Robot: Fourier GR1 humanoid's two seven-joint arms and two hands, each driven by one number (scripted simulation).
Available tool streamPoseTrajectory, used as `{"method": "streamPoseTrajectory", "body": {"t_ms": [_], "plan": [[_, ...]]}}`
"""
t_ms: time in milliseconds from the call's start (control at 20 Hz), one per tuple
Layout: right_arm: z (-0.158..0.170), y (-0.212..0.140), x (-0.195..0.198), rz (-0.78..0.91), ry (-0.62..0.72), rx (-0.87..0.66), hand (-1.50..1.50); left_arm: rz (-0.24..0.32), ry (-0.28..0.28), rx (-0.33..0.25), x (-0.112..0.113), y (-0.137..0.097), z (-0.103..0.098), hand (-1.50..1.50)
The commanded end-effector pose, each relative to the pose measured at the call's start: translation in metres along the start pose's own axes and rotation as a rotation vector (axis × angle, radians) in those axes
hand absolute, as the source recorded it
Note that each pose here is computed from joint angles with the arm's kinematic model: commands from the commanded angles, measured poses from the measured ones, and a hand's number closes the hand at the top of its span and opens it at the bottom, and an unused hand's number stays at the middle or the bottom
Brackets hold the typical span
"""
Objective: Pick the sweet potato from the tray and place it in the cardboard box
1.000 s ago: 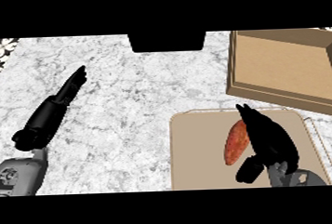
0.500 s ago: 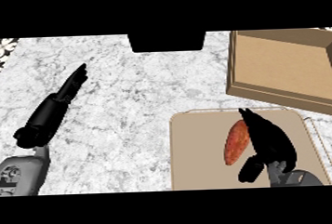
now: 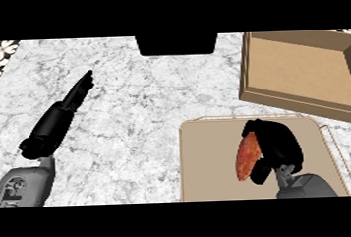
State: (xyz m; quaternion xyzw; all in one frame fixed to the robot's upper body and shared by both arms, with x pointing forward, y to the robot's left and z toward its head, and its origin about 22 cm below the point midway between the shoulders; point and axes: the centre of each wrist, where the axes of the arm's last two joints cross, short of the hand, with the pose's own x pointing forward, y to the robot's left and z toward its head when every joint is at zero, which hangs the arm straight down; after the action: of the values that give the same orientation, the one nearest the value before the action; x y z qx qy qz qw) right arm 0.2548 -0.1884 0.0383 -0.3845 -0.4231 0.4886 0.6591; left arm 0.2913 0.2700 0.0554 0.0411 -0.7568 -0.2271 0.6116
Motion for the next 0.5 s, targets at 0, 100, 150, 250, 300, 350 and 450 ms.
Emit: {"method": "streamPoseTrajectory", "body": {"t_ms": [0,100,150,250,300,350,450], "plan": [[0.017,-0.003,0.001,0.014,-0.049,-0.069,1.50,0.005,-0.009,0.003,0.009,0.014,-0.006,0.00],[0.004,0.008,0.011,0.054,-0.072,-0.102,1.50,0.007,0.001,0.000,0.008,-0.006,0.003,0.00],[0.005,-0.012,0.021,0.045,-0.086,-0.138,1.50,-0.013,0.006,-0.017,0.012,0.004,-0.009,0.00],[0.020,-0.005,0.034,0.069,-0.272,-0.152,1.50,-0.010,0.002,0.006,0.003,0.007,-0.002,0.00],[0.016,-0.007,0.030,0.101,-0.425,-0.122,1.50,-0.001,-0.012,-0.018,0.003,0.008,-0.003,0.00],[0.017,-0.010,0.028,0.132,-0.556,-0.071,1.50,0.009,-0.024,-0.013,0.011,-0.001,-0.011,0.00],[0.026,-0.009,0.052,0.175,-0.810,-0.025,1.50,-0.002,-0.042,-0.042,0.013,-0.006,-0.012,0.00]]}}
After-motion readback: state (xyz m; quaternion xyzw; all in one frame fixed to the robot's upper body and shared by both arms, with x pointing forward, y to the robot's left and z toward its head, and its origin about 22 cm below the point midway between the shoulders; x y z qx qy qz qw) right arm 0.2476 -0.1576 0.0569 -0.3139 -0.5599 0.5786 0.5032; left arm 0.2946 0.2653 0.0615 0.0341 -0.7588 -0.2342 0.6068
